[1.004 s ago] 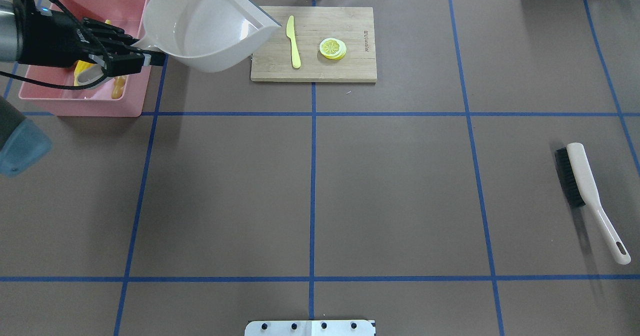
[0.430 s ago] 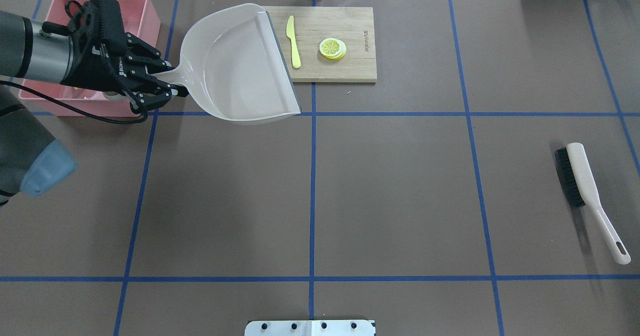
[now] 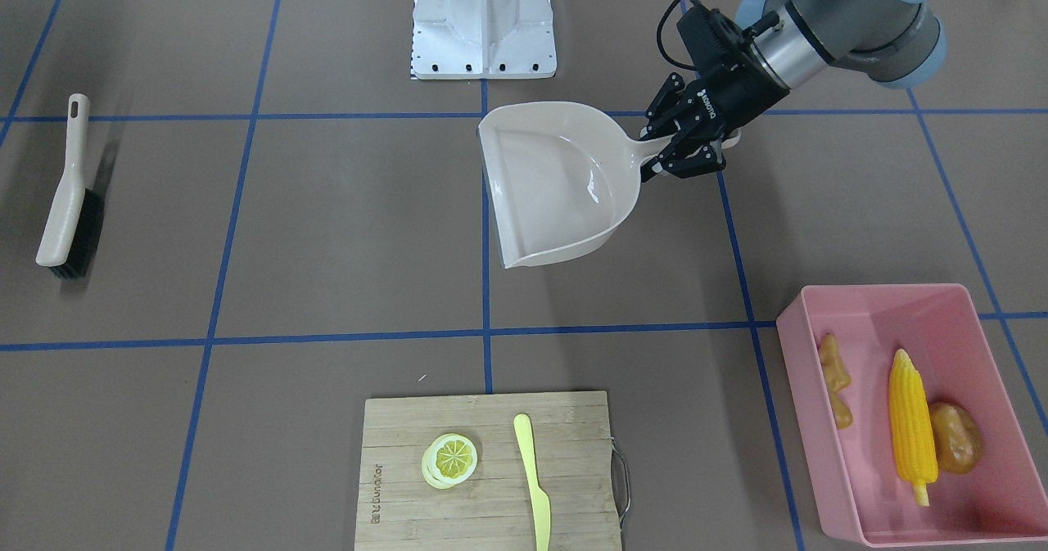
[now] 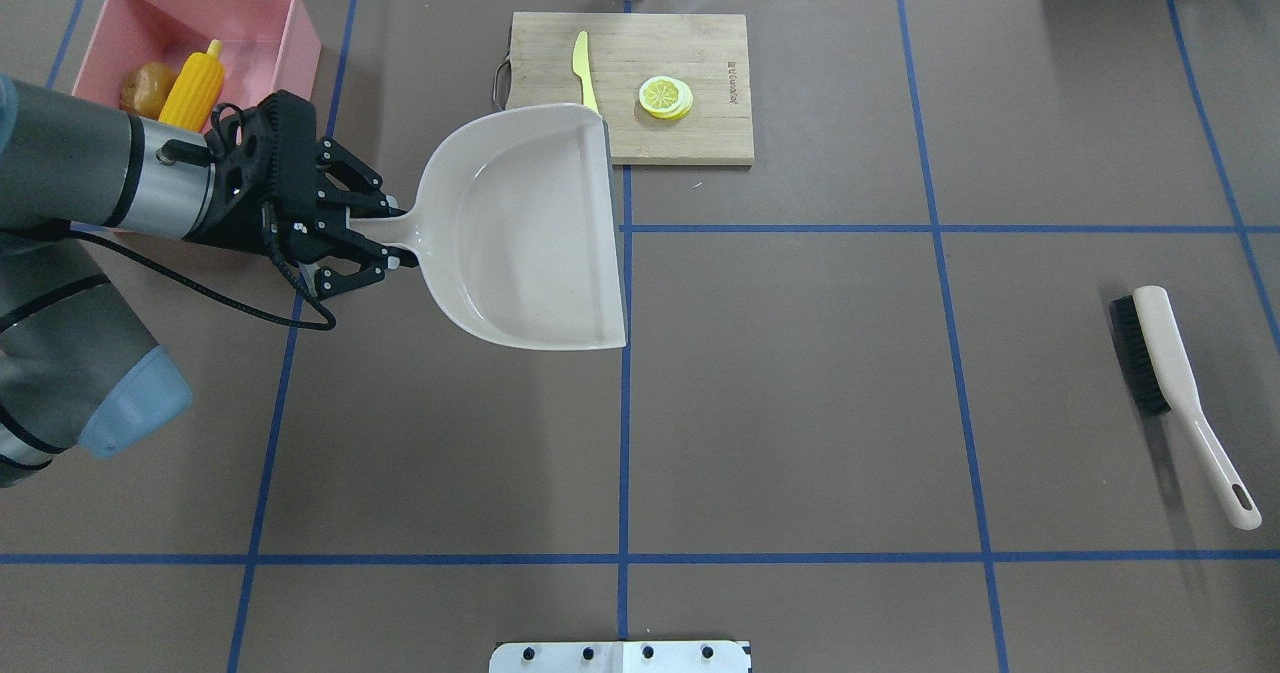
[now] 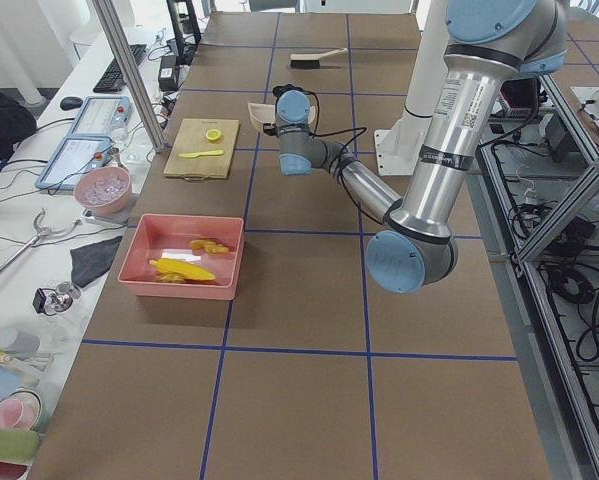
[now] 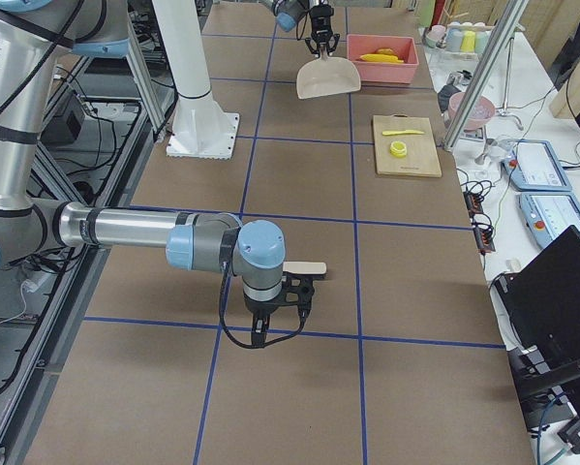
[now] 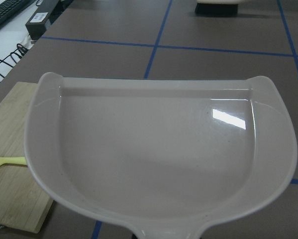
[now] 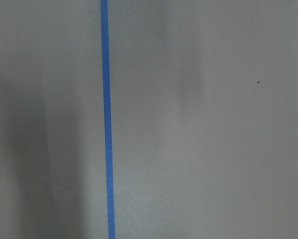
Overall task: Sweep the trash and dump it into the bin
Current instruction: 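Bring the empty dustpan back and lower it onto the table with the left gripper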
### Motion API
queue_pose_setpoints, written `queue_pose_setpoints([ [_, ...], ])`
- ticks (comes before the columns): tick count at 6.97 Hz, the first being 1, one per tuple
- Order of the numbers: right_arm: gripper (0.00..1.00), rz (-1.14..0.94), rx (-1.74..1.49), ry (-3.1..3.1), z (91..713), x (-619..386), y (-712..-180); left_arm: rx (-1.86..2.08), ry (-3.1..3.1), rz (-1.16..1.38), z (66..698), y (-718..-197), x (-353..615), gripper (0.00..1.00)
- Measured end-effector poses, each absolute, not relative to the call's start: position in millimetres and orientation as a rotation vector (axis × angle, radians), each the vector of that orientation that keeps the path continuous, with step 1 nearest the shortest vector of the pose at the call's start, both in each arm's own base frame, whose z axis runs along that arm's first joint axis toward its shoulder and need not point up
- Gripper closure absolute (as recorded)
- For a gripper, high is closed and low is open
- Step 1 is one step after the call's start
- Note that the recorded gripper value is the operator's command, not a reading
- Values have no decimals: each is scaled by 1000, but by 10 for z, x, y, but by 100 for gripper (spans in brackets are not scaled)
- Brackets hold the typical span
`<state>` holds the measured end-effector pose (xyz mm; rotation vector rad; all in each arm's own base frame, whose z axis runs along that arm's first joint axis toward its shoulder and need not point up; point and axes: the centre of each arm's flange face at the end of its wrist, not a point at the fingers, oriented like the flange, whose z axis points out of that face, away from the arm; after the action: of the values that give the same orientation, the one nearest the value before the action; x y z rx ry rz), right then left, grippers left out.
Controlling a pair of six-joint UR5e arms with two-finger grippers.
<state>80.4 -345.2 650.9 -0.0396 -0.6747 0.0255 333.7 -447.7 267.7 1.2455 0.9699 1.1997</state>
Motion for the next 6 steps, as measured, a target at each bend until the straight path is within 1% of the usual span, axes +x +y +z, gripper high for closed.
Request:
queue_pose_setpoints([
  [2, 0, 26, -40, -675, 6519, 803, -3457, 1142, 931, 1317, 2980, -4430, 3734, 100],
  [6, 0, 25, -39, -674, 6523, 804, -3463, 1011, 934, 1345, 3421, -4362, 3956, 100],
])
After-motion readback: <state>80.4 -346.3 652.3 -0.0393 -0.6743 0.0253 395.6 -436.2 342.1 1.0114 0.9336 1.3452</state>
